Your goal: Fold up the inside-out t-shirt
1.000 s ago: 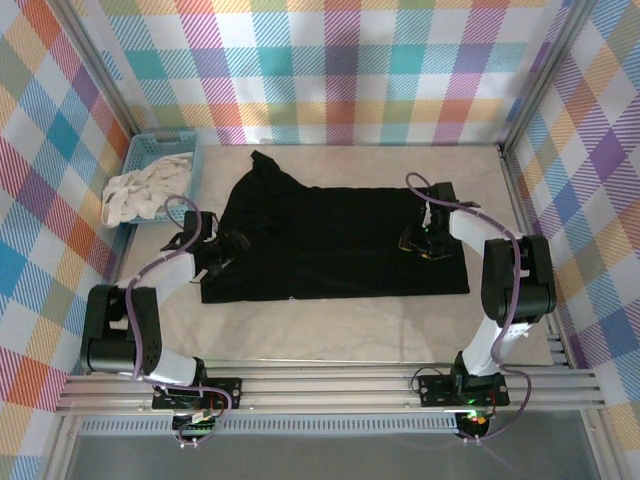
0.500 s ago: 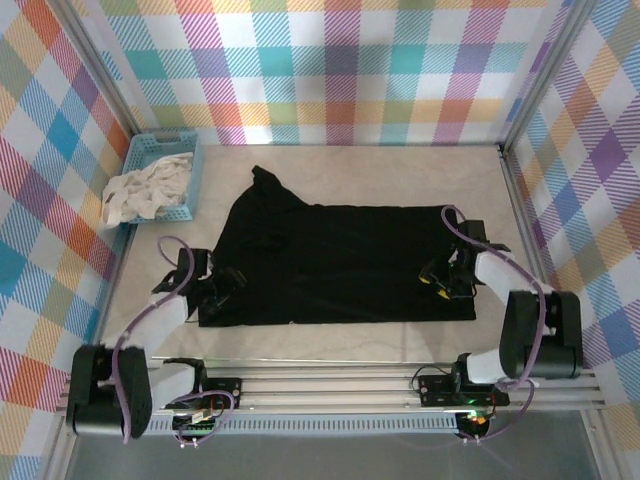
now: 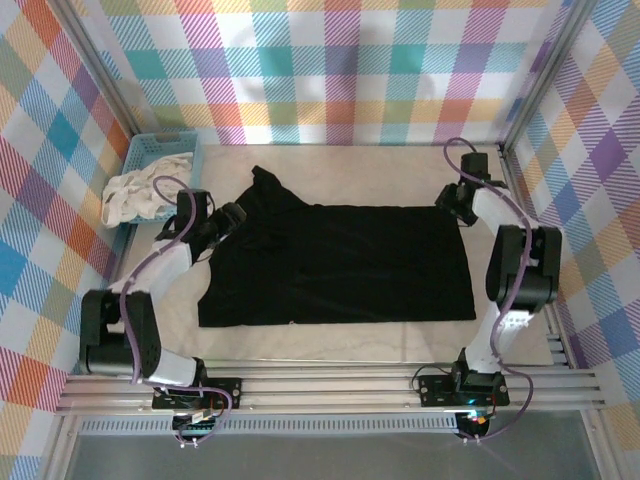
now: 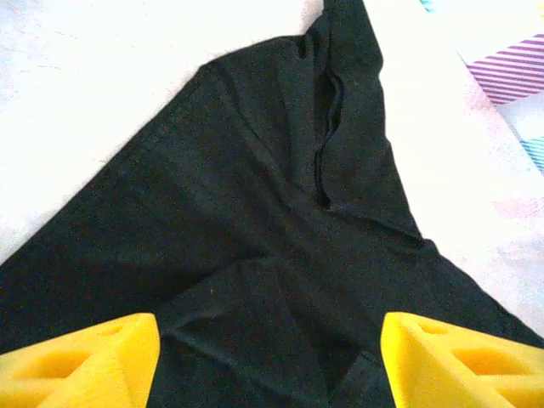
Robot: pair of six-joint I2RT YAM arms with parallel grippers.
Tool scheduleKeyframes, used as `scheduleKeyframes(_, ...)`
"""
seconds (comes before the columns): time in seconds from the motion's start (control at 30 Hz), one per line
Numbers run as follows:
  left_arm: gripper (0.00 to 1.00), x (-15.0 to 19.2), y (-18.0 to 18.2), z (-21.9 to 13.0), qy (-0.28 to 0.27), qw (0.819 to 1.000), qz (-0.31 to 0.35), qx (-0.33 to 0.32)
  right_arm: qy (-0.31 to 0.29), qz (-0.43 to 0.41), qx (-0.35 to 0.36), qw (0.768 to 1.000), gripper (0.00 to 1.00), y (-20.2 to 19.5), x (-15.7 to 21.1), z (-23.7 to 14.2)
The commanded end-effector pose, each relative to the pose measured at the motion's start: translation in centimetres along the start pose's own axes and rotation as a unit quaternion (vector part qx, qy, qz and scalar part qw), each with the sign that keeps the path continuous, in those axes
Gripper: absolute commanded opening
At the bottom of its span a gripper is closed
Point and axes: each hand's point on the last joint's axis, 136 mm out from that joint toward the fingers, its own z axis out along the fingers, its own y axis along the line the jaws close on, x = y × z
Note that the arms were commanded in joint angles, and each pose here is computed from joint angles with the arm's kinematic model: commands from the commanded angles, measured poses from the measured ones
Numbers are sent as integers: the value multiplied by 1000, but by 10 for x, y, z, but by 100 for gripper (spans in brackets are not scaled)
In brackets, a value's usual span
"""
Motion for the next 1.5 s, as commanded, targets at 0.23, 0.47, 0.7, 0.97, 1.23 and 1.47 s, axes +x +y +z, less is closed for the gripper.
scheduleKeyframes(0.23,69,-25,-26,45,9,1000,-6,24,70,-34,68,995,61,0,-12,59)
scheduleKeyframes(0.47,68,-29,-30,79,39,999,-6,21,103,-48,63,992,46,3,-8,72)
scheduleKeyframes(0.7,68,-44,-35,105,45,999,11,7,100,-50,49,992,15,8,-9,73)
scheduleKeyframes(0.97,66,-65,-44,145,69,994,75,-35,68,-49,-2,997,0,23,-15,60)
scheduleKeyframes(1.23,65,-82,-52,199,96,990,90,-52,69,-60,-26,995,0,29,-11,56)
scheduleKeyframes(1.47,63,-90,-59,239,99,991,86,-25,73,-64,-41,994,0,35,-9,57)
